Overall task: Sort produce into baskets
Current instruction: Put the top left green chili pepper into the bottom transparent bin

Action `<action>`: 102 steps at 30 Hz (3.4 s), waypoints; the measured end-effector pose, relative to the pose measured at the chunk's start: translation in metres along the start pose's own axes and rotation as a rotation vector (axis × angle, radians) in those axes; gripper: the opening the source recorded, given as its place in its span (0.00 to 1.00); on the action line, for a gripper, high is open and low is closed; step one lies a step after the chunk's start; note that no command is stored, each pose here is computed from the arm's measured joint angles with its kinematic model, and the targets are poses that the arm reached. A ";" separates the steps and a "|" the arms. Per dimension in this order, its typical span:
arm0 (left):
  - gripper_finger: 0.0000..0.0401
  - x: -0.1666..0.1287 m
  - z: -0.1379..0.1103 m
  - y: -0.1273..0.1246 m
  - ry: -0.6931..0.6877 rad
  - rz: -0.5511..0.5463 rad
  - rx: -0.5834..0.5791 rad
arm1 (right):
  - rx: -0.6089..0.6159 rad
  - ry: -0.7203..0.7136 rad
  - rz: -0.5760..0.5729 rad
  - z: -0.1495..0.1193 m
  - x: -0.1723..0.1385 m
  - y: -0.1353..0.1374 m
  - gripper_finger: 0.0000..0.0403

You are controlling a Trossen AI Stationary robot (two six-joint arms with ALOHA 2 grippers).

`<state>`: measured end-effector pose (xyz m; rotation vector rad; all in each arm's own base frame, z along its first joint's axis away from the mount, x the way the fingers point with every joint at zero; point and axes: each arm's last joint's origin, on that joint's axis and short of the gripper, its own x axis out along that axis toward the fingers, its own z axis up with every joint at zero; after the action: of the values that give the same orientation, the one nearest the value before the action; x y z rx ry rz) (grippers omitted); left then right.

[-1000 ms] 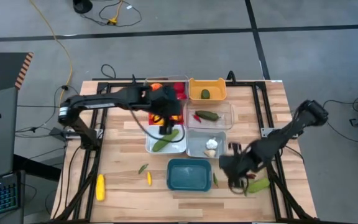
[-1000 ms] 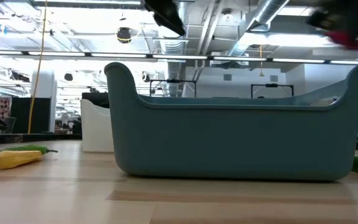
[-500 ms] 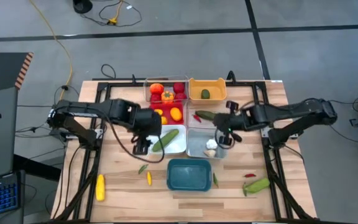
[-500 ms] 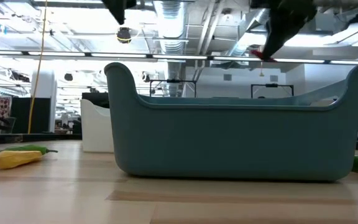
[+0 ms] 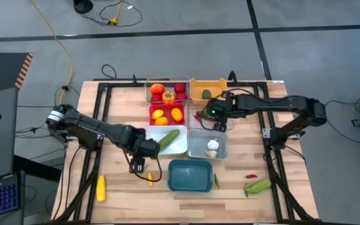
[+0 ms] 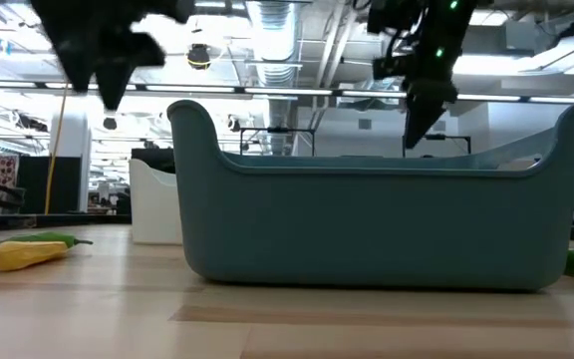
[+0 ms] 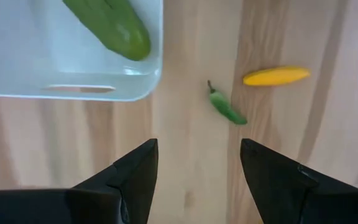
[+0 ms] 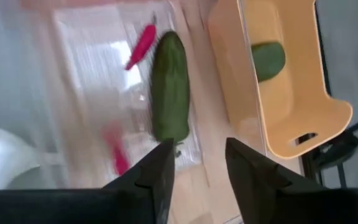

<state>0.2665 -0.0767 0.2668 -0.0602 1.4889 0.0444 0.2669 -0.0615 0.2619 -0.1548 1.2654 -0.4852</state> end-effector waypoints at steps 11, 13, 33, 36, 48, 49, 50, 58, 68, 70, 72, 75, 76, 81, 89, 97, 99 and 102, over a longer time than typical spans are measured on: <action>0.54 0.071 -0.018 -0.022 -0.085 -0.057 -0.125 | -0.011 0.097 -0.005 -0.004 0.012 -0.003 0.42; 0.54 0.080 -0.022 -0.024 -0.095 -0.064 -0.161 | -0.008 0.090 -0.005 -0.005 0.008 -0.005 0.42; 0.54 0.127 -0.045 -0.023 -0.212 -0.009 -0.288 | 0.073 -0.080 0.035 -0.017 -0.039 0.004 0.41; 0.52 0.127 -0.045 -0.022 -0.212 -0.007 -0.288 | 0.073 -0.099 0.048 -0.018 -0.045 0.010 0.41; 0.22 0.123 -0.042 -0.025 -0.190 -0.044 -0.283 | 0.055 -0.102 0.186 -0.025 -0.060 0.043 0.41; 0.20 0.121 -0.040 -0.027 -0.183 -0.070 -0.277 | 0.055 -0.101 0.191 -0.026 -0.062 0.046 0.41; 0.19 0.118 -0.037 -0.029 -0.180 -0.095 -0.271 | 0.058 -0.099 0.199 -0.027 -0.063 0.049 0.41; 0.14 0.089 -0.014 -0.042 -0.196 -0.270 -0.176 | 0.063 -0.081 0.240 -0.034 -0.071 0.065 0.41; 0.13 0.018 0.043 -0.030 -0.519 -0.270 0.024 | 0.072 -0.078 0.305 -0.041 -0.080 0.082 0.41; 0.13 0.001 0.057 -0.018 -0.628 -0.197 0.066 | 0.116 -0.072 0.313 -0.042 -0.082 0.086 0.41; 0.13 -0.014 0.069 -0.004 -0.740 -0.108 0.099 | 0.161 -0.067 0.323 -0.044 -0.085 0.090 0.41; 0.13 -0.030 0.086 0.020 -0.892 0.027 0.119 | 0.227 -0.055 0.343 -0.047 -0.089 0.096 0.41; 0.13 -0.034 0.090 0.029 -0.934 0.065 0.120 | 0.245 -0.049 0.354 -0.049 -0.090 0.099 0.41; 0.13 -0.044 0.103 0.074 -1.065 0.183 0.081 | 0.321 -0.030 0.390 -0.058 -0.099 0.113 0.41; 0.13 -0.047 0.104 0.123 -1.090 0.258 -0.049 | 0.419 -0.005 0.443 -0.076 -0.104 0.138 0.41; 0.16 -0.015 0.126 0.139 -1.074 0.283 -0.066 | 0.494 -0.010 0.472 -0.084 -0.112 0.150 0.41; 0.19 -0.003 0.134 0.140 -1.074 0.284 -0.065 | 0.515 -0.013 0.489 -0.086 -0.114 0.152 0.41; 0.25 0.016 0.141 0.141 -1.043 0.286 -0.065 | 0.523 -0.018 0.509 -0.086 -0.115 0.159 0.41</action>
<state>0.3990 0.0737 0.2609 0.1132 0.4427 0.3077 0.2029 0.1423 0.2773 0.5901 1.0702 -0.3536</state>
